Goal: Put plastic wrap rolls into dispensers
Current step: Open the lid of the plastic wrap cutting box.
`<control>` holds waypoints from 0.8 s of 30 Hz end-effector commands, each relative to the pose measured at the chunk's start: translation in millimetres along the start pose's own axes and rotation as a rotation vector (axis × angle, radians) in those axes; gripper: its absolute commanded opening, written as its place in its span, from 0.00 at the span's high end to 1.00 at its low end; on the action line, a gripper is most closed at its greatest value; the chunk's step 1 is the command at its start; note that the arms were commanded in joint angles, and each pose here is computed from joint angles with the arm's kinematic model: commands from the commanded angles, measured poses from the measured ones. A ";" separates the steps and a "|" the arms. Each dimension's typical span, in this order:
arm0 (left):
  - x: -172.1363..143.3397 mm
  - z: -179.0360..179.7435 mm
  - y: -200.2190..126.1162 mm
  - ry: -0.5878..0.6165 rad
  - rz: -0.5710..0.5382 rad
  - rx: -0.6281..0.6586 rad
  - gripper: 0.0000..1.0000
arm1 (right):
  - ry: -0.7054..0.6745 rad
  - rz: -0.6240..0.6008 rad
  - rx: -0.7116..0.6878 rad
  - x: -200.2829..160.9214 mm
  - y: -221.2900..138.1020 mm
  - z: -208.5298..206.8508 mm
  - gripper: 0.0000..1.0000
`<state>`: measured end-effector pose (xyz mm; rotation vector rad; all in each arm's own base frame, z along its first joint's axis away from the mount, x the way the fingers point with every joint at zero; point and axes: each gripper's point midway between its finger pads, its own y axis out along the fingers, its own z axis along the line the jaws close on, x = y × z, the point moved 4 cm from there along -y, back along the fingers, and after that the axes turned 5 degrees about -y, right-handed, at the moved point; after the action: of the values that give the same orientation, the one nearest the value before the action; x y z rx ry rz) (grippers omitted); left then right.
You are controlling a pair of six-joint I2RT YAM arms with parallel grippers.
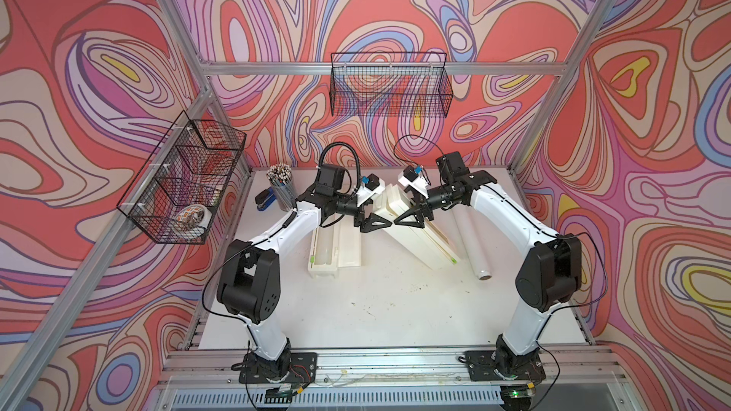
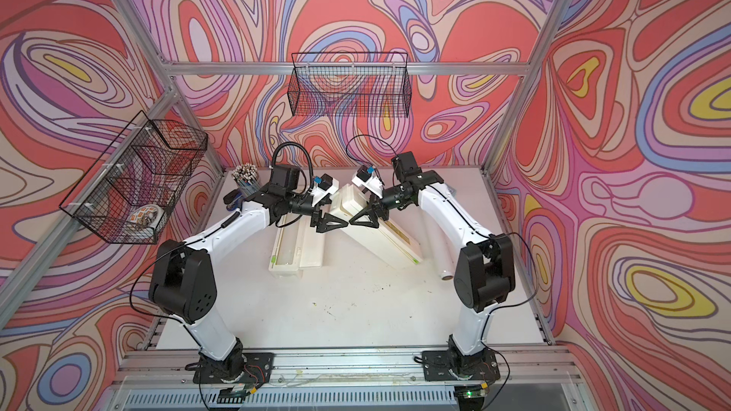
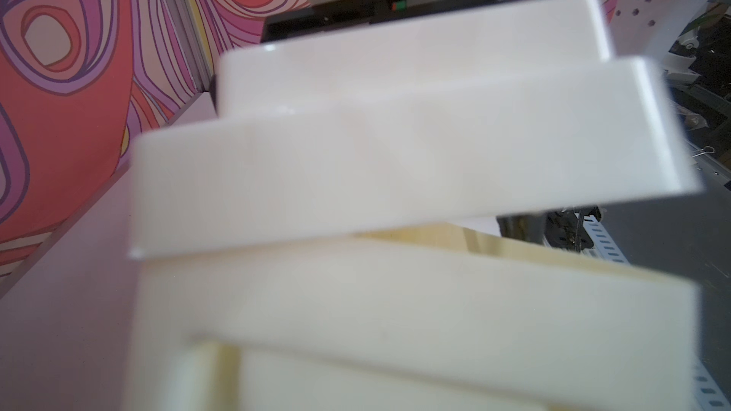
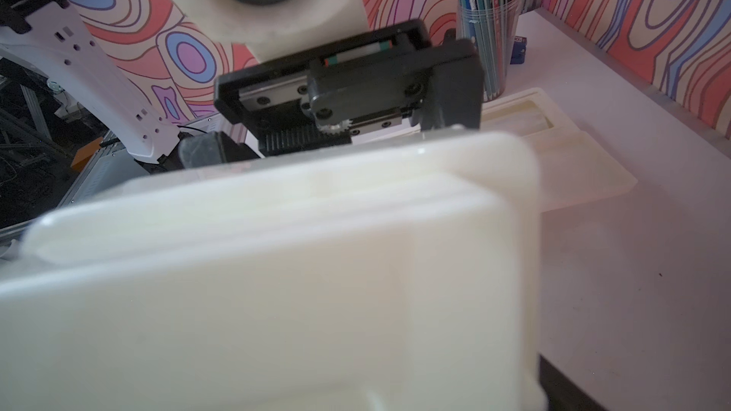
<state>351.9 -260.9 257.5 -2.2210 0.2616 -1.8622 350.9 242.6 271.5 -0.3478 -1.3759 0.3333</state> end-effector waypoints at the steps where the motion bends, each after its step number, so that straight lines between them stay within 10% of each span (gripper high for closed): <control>1: 28.6 10.3 8.9 0.247 -0.030 0.055 1.00 | 0.165 -0.001 0.180 -2.9 26.6 30.8 0.02; 7: 17.2 5.4 9.2 0.245 0.009 0.057 1.00 | 0.092 -0.059 0.084 10.5 19.1 22.2 0.15; 14: -8.2 7.6 -11.4 0.159 0.025 0.105 1.00 | 0.088 -0.140 -0.139 22.6 -28.7 -2.0 0.75; 24: -29.7 12.4 -26.2 0.100 0.034 0.172 1.00 | 0.141 -0.115 -0.304 14.8 -49.3 -22.8 0.85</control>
<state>350.9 -231.3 237.5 -2.1185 0.1867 -1.8843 371.6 203.8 294.6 -0.4792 -1.3323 0.0393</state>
